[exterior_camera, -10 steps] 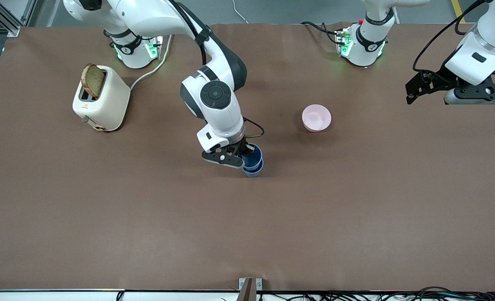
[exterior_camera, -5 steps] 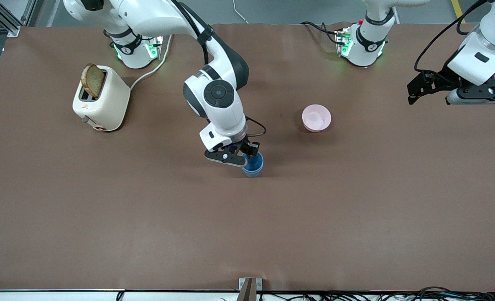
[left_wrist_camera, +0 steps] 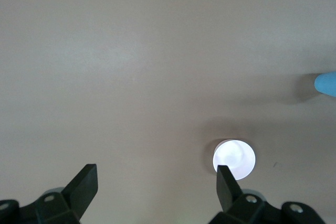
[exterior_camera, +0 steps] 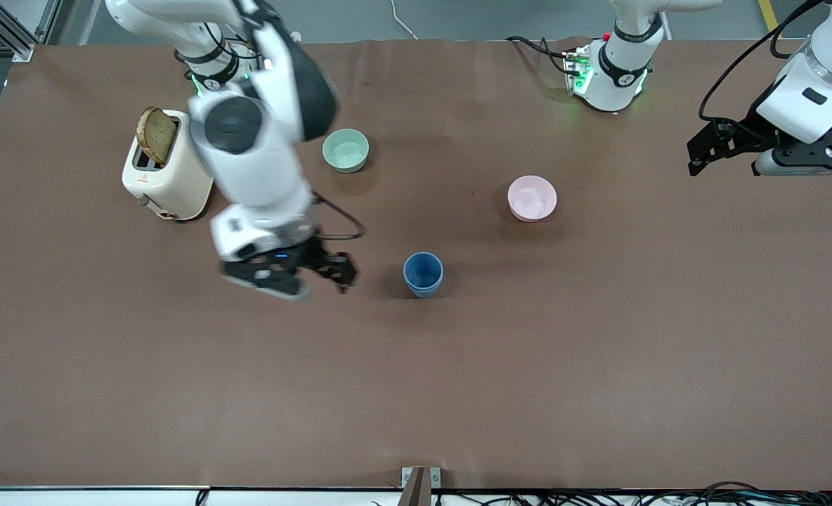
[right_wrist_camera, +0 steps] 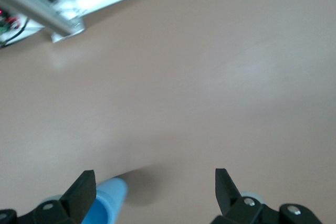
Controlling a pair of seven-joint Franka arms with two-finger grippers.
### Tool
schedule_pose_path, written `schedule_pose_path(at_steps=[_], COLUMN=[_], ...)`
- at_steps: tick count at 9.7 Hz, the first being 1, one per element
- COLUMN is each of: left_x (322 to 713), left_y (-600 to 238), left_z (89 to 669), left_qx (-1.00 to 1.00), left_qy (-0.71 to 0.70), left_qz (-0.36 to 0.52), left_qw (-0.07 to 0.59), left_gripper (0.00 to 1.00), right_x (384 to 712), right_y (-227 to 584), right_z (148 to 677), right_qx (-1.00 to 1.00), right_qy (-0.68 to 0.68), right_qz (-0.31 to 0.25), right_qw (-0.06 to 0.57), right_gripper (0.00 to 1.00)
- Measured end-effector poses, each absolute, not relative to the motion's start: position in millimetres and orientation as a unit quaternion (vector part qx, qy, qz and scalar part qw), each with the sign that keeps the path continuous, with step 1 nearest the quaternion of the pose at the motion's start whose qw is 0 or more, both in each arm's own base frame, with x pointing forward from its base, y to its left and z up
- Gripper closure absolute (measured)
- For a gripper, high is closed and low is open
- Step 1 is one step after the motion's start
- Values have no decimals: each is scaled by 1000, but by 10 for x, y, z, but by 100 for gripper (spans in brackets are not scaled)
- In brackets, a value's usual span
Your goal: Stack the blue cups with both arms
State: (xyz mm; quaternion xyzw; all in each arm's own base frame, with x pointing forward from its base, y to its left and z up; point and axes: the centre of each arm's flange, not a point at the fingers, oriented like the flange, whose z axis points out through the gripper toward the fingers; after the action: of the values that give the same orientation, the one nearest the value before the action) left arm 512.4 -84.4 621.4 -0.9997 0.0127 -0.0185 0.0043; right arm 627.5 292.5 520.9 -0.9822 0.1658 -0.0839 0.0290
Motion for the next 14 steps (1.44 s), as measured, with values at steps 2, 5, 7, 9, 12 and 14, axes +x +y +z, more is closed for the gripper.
schedule_pose_path(at_steps=[2,5,7,9,12,14], left_x=[5125,5125,5126,5127,5131,5131], left_y=[-840,-836,-836,-832,-819,-705], left_z=[6215,6220,6232,6237,6255,6301], left_qx=[-1000,-1000,-1000,-1000,-1000,-1000], left_qy=[12,12,12,12,12,5], left_qz=[-19,-19,-20,-21,-23,-18], left_qw=[4,4,4,4,4,4], left_gripper=[0,0,0,0,0,0], right_x=[6328,6272,6147,5929,5695,5669], right_y=[2055,818,38,-544,-766,-634], right_z=[5497,5675,5874,6057,6276,6361], right_qx=[-984,-987,-990,-993,-993,-996], right_qy=[167,156,140,121,114,89], right_qz=[-63,-29,-16,2,7,0], right_qw=[14,0,-2,1,10,11], right_gripper=[0,0,0,0,0,0])
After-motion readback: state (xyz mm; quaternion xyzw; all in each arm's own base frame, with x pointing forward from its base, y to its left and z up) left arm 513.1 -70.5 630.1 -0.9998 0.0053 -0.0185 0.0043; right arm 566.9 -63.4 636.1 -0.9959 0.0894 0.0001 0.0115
